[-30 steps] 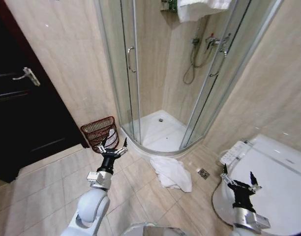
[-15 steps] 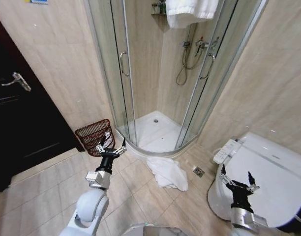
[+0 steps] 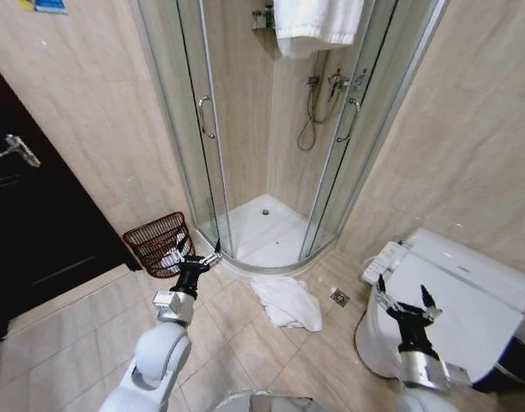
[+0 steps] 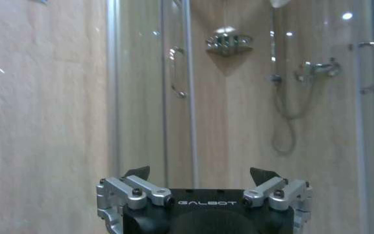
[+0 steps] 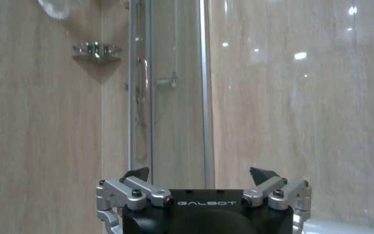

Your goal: Discard the used towel into the hamper.

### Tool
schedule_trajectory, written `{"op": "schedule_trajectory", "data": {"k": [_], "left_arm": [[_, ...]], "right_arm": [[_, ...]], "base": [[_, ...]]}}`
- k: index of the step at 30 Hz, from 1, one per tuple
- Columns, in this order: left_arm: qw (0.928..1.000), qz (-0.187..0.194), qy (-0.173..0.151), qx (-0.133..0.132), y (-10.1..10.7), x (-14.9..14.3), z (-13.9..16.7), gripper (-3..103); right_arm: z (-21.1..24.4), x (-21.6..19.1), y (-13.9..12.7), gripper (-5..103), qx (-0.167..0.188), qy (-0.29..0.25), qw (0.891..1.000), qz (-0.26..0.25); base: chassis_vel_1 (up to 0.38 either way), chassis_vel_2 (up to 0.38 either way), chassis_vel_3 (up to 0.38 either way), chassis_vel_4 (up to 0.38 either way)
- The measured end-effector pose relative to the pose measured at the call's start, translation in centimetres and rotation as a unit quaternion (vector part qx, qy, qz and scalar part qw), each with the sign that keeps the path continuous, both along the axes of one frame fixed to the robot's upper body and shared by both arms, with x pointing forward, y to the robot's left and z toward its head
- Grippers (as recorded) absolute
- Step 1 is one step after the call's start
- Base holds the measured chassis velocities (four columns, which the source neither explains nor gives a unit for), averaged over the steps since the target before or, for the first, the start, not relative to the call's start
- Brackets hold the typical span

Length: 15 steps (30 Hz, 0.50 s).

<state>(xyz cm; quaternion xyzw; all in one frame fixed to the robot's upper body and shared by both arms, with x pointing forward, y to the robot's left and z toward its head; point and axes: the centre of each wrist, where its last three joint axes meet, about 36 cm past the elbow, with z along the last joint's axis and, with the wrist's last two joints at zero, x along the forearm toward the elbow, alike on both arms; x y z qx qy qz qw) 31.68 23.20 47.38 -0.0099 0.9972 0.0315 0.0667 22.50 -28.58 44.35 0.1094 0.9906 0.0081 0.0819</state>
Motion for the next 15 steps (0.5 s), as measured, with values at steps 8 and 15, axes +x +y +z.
{"op": "schedule_trajectory", "data": {"k": [8,15], "left_arm": [[0.9979,0.062,-0.006,0.017,2.7,0.6,0.1,100],[0.9972,0.072,-0.007,0.018,3.1,-0.3,0.4,100]], "right_arm": [[1.3,0.0,-0.4,100,-0.015,-0.007,1.0,0.007],[2.0,0.2,0.0,100,-0.022,-0.016,1.0,0.012]], "base": [[0.0,0.0,0.0,0.0],[0.0,0.0,0.0,0.0]]}}
